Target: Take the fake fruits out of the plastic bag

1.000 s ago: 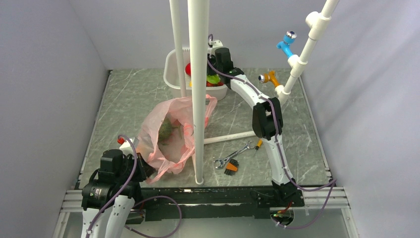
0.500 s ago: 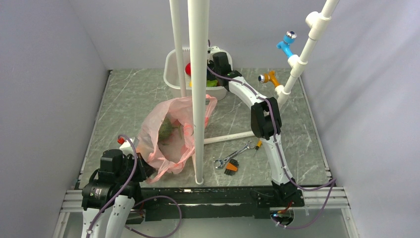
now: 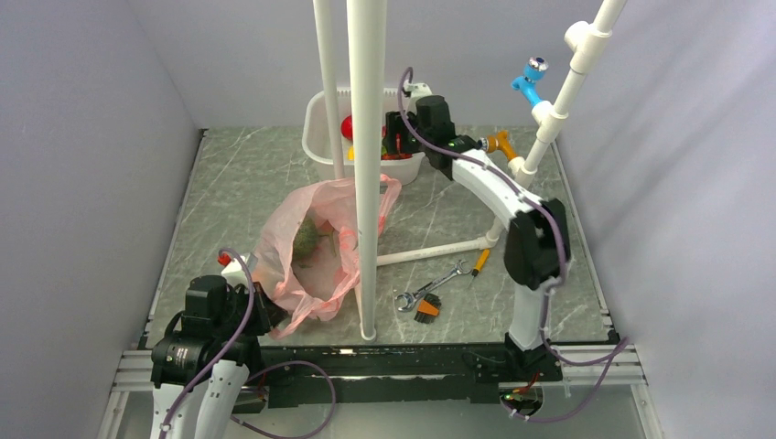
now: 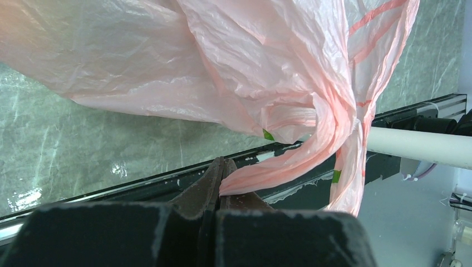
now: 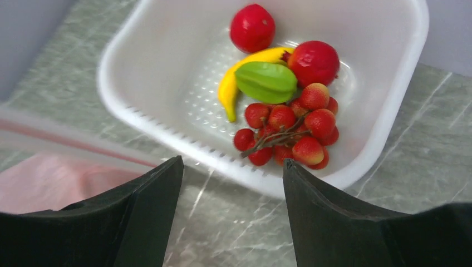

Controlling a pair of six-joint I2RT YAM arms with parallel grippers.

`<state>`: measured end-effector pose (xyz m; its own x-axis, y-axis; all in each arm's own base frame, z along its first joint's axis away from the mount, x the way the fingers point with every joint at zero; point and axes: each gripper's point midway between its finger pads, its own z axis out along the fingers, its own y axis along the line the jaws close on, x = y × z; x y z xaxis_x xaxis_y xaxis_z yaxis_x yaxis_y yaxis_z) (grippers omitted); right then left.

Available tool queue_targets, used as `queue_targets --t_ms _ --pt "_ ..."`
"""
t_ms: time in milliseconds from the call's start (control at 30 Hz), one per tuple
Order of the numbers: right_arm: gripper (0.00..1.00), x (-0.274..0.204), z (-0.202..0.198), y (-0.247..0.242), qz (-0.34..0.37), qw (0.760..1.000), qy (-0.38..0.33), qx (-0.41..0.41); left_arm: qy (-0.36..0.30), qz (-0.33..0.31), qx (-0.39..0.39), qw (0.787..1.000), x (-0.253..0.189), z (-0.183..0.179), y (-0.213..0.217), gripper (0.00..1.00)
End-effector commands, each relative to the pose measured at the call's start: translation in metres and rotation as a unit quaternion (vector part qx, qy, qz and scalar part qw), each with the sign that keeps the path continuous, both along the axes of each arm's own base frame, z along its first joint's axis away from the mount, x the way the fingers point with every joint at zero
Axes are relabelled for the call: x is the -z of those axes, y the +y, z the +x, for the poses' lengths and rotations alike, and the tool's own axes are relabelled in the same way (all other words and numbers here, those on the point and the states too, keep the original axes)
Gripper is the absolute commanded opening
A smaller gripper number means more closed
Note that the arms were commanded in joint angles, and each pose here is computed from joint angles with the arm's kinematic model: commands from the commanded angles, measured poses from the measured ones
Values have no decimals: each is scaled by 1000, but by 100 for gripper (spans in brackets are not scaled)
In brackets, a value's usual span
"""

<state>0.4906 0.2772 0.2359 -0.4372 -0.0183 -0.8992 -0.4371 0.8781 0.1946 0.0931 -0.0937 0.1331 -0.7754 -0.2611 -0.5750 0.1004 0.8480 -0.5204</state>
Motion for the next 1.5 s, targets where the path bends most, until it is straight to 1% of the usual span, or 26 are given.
queue_targets --t_ms 0,67,100,233,267,333,400,467,500,600,667,767,833,900,1000,1067,1233,1333,1467 --pt "69 -14 -45 -4 36 999 -17 -10 -22 -5 9 1000 -6 6 -3 0" --pt "69 0 -72 -6 49 998 -6 -26 -24 -5 9 1000 -6 5 -3 0" --pt "69 -3 -87 -7 62 997 -10 -36 -25 -5 9 1000 -7 5 -3 0" --pt "68 8 -147 -1 110 990 9 -85 -27 -6 9 1000 -7 6 -3 0" --pt "69 5 -162 1 122 987 3 -101 -26 -6 9 1000 -7 6 -3 0" --pt "69 2 -191 4 126 983 -5 -130 -26 -5 9 1000 -7 6 -3 0" --pt "70 1 -216 6 100 982 -23 -155 -25 -5 9 1000 -7 5 -3 0" --pt "74 -1 -229 0 75 985 -40 -153 -26 -5 9 1000 -7 5 -3 0" --pt "76 -5 -236 -1 77 983 -45 -163 -26 -5 8 1000 -7 5 -3 0" --pt "76 -24 -252 5 106 974 -56 -191 -26 -5 4 1000 -7 6 -2 0" --pt "76 -36 -267 25 133 963 -64 -227 -18 -7 -6 1000 -7 5 -1 0" --pt "73 -44 -280 61 136 948 -75 -279 -17 -34 -10 999 -18 5 -7 0" --pt "68 -41 -284 87 120 941 -71 -310 -32 -56 -8 998 -34 6 -12 0" --pt "67 -37 -287 111 108 932 -69 -340 -52 -63 -14 997 -50 6 -12 0" --pt "61 -13 -292 141 90 916 -46 -389 -79 -60 -24 995 -74 3 -8 0" --pt "60 8 -293 161 77 908 -25 -411 -89 -61 -23 994 -88 2 -8 0" --pt "58 49 -293 197 55 891 4 -450 -98 -92 4 991 -108 4 -20 0" --pt "59 60 -291 215 57 882 15 -468 -102 -109 10 989 -113 6 -25 0" --pt "60 67 -298 236 58 866 21 -496 -100 -115 6 988 -113 5 -26 0"
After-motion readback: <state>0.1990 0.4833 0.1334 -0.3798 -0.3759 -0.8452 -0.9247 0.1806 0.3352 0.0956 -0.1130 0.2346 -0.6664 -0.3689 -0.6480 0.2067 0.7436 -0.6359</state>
